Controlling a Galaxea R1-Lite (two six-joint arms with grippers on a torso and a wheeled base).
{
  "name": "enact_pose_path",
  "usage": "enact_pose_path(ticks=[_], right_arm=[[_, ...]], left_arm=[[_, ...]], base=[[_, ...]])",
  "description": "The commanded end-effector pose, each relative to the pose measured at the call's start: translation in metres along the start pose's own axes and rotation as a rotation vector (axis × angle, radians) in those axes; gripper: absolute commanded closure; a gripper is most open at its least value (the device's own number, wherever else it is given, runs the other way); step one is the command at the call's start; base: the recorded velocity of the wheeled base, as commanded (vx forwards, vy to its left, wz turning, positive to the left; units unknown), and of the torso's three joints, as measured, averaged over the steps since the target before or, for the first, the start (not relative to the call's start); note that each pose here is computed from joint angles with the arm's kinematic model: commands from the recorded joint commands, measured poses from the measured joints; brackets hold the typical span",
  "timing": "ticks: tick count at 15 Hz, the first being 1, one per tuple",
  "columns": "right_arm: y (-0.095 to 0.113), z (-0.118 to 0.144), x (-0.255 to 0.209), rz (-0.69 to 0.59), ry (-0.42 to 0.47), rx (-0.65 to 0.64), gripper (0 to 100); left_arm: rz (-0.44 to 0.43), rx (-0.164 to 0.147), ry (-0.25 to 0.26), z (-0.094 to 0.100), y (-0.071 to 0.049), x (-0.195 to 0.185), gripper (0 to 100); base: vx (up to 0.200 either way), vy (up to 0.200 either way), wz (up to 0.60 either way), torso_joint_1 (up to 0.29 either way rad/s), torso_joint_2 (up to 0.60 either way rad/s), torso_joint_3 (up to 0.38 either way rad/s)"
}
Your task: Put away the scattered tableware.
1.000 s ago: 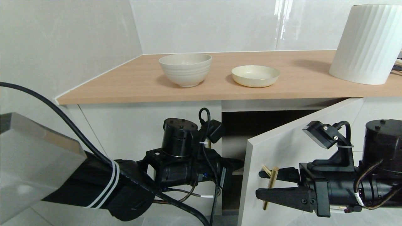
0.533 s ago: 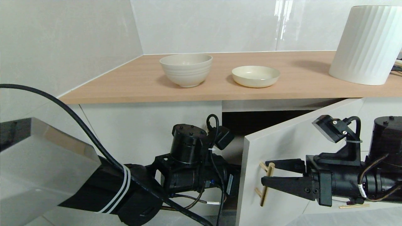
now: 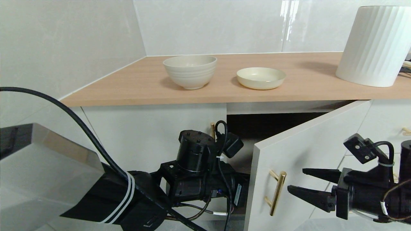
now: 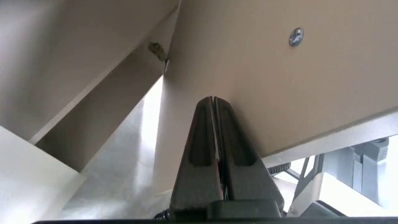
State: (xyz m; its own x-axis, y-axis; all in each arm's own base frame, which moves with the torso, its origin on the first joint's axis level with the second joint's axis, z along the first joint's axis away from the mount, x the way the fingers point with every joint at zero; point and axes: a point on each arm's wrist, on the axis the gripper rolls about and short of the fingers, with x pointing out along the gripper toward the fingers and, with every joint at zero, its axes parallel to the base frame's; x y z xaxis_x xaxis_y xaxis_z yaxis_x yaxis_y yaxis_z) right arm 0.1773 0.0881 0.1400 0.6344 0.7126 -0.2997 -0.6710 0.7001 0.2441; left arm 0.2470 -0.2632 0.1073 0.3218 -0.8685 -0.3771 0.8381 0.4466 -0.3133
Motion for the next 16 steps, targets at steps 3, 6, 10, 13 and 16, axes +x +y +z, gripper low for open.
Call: enact_pose_path(ticks=[3,6,10,13,16], right_arm=[[0.028,-0.009,-0.048,-0.076,0.015,-0.044,0],[0.034,-0.001,-0.061,-0.074,-0.001,-0.049,0],[0.034,-0.002,-0.062,-0.075,-0.002,-0.049,0],[0.034,-0.002,-0.062,-0.074,0.0,-0.048,0],[0.032,-0.004,-0.057,-0.077,0.026,-0.04,0]], left_arm=[[0.002,0.0,-0.001,0.0,-0.001,-0.001,100],[-0.003,-0.001,0.013,-0.004,-0.002,0.003,100],[-0.007,0.002,0.016,-0.004,0.0,0.012,100],[-0.009,0.004,0.012,-0.003,0.001,0.017,100],[-0.016,0.015,-0.013,0.005,0.003,0.032,100]], base=[[0.0,0.0,0.0,0.0,0.0,0.0],[0.0,0.0,0.0,0.0,0.0,0.0],[-0.15,0.0,0.0,0.002,0.0,0.003],[0.0,0.0,0.0,0.0,0.0,0.0],[0.0,0.0,0.0,0.0,0.0,0.0]])
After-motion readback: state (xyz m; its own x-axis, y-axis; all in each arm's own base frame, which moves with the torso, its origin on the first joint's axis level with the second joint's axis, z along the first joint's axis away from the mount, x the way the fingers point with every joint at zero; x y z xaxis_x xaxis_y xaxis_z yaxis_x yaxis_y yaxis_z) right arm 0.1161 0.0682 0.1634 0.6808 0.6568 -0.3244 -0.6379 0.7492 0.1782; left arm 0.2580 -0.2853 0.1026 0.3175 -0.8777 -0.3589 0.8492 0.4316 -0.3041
